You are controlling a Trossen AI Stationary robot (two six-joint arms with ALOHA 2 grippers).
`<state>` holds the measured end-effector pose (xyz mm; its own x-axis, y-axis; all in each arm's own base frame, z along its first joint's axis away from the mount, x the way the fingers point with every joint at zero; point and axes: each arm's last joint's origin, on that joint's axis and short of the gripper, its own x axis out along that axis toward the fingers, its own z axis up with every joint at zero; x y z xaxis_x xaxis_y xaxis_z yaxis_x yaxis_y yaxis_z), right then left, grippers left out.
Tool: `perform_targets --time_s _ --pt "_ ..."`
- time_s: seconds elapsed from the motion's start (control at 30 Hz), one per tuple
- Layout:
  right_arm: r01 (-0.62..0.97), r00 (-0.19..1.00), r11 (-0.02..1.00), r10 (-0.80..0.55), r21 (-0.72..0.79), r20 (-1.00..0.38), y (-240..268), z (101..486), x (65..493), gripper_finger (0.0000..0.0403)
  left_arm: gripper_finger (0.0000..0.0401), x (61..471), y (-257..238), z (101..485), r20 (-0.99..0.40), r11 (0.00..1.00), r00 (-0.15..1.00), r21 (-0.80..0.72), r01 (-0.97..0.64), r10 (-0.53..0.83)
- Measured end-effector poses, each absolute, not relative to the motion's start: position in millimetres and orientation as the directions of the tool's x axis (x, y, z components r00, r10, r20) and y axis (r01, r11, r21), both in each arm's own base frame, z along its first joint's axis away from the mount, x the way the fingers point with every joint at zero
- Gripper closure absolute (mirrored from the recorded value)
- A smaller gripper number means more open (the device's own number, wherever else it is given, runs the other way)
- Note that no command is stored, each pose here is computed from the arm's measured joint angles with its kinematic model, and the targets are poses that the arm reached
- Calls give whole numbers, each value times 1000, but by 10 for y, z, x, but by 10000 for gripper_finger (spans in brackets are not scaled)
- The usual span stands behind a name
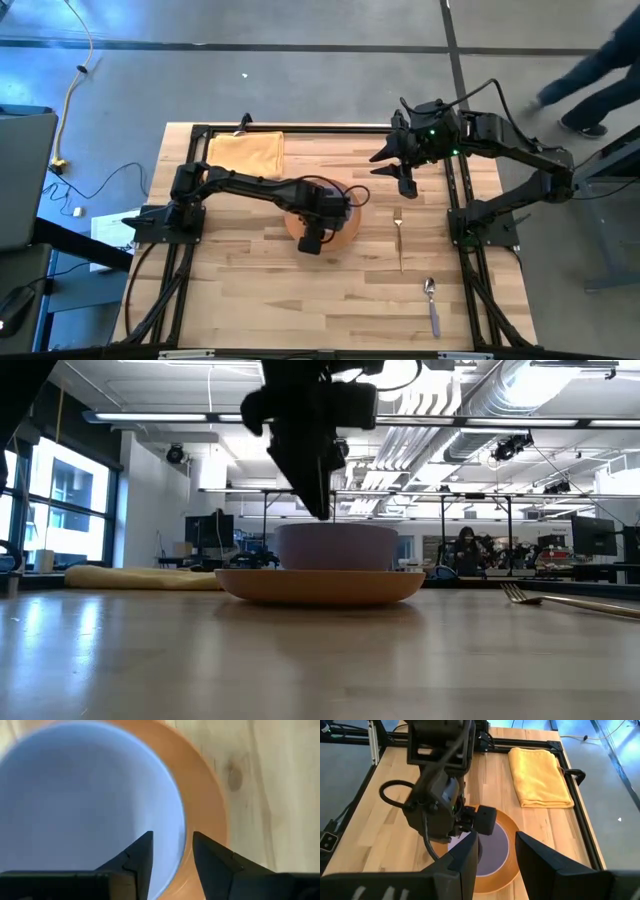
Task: Set table place
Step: Put the purple bowl on the orange plate, then move the gold fork to the right of the orange plate
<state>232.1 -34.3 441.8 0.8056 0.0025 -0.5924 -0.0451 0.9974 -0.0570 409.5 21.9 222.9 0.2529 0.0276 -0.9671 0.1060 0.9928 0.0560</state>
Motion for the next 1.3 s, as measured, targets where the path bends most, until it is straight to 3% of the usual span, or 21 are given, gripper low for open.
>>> perform_targets --time_s 0.23,0.47,0.7,0.83,1.0,1.13,1.3 --pt "5 786 1000 0 6 -618 -337 4404 2272 279 268 4086 218 2686 -971 992 239 53 113 25" --pt "206 585 977 -86 45 -806 -335 4237 2053 279 269 3950 201 3249 -969 998 247 37 44 25" --pt "390 474 916 -109 97 -874 -297 4171 1955 279 270 3595 204 3588 -975 998 210 64 -22 67" --pt "556 421 824 -167 108 -891 -230 4076 1952 279 272 3418 217 3745 -967 987 206 132 -92 148" --pt "783 290 608 -168 133 -942 -107 3614 1978 279 272 3216 211 3971 -947 981 276 128 -147 165" --pt "864 214 487 -130 125 -968 12 3105 2057 279 272 3075 206 4113 -930 975 321 128 -180 181" --pt "915 241 343 -40 213 -970 94 2571 2130 279 272 2924 215 4248 -904 966 357 177 -190 236"
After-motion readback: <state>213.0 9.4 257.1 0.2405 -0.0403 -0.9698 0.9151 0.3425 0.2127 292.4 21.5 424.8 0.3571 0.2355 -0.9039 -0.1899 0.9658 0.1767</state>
